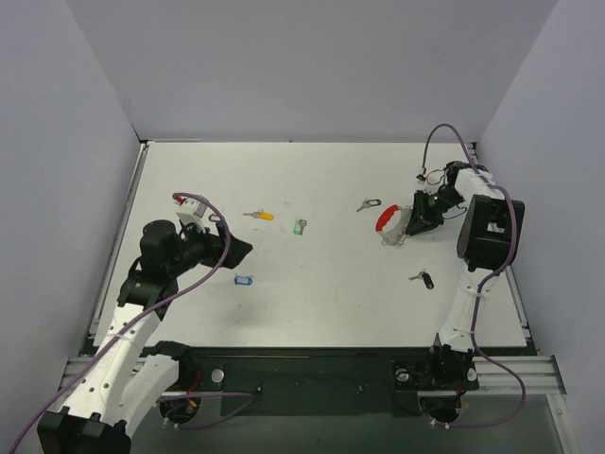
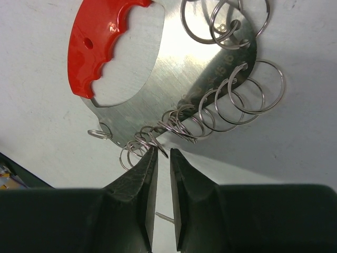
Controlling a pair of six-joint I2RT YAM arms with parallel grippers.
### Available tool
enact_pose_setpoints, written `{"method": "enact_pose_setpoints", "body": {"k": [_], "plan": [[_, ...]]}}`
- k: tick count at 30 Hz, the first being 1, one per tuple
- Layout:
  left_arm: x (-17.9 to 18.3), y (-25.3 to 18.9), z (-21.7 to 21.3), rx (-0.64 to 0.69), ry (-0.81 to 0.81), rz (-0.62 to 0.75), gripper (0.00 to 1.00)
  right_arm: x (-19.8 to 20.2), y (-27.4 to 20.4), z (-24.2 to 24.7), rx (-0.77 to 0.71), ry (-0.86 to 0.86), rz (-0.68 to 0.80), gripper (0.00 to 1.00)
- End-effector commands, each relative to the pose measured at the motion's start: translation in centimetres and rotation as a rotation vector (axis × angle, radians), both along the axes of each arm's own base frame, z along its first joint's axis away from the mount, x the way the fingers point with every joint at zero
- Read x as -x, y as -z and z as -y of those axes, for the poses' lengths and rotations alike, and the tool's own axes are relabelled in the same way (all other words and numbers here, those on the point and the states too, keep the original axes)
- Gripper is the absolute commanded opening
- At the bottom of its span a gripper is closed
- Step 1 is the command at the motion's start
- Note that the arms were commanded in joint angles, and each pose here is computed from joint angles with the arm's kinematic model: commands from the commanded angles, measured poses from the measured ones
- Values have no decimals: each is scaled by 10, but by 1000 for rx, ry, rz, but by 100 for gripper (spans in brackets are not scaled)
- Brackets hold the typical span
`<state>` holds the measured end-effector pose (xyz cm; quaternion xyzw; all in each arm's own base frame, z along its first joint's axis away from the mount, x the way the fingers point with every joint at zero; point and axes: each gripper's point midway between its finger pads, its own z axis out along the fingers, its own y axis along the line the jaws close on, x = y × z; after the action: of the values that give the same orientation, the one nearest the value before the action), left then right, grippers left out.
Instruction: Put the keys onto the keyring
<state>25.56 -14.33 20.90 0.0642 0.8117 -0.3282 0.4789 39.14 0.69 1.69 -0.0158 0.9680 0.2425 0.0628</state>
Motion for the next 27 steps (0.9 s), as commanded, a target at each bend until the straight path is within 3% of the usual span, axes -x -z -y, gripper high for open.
{"method": "enact_pose_setpoints", "body": {"k": [1, 6, 21, 27], "plan": [[-4, -15, 1, 6, 15, 66, 100, 13, 7, -1, 6, -7, -68, 14], [-4, -15, 1, 5, 14, 69, 100, 13, 9, -1, 5, -8, -72, 17], [-4, -16, 1, 6, 15, 71, 100, 13, -3, -16, -97, -33, -46, 13], [-3, -16, 2, 6, 18, 70, 100, 11, -16, -20, -117, -48, -8, 16]]}}
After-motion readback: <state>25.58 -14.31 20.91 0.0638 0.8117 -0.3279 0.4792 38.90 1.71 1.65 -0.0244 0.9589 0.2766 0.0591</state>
